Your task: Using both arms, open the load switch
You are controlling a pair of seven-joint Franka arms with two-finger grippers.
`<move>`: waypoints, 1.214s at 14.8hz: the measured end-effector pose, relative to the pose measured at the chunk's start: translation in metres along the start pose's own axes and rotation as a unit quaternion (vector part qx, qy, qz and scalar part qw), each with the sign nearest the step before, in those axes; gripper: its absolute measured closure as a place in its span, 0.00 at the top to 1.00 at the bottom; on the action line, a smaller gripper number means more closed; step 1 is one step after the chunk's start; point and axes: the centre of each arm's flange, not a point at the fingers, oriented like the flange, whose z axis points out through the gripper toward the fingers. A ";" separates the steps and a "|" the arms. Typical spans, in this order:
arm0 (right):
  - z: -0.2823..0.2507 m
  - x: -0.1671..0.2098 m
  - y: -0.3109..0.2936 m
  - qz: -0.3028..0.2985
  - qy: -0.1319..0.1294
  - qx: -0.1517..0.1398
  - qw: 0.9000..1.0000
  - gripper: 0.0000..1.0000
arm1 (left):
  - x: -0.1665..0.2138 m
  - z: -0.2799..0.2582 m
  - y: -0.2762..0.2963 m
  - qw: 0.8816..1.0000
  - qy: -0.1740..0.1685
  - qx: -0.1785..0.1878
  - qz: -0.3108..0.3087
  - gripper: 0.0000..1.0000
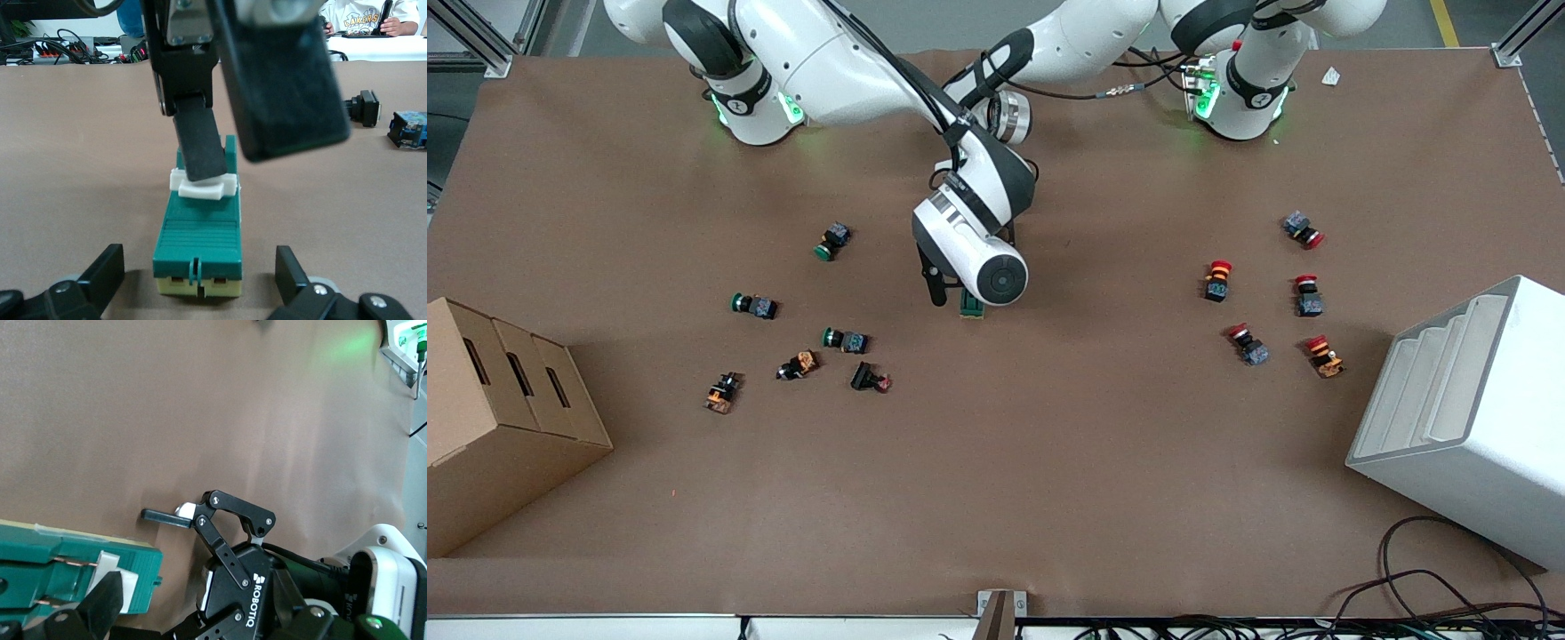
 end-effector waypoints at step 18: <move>-0.195 0.326 0.036 -0.363 0.030 0.106 0.925 1.00 | -0.004 -0.003 -0.001 1.000 0.009 0.003 -0.001 1.00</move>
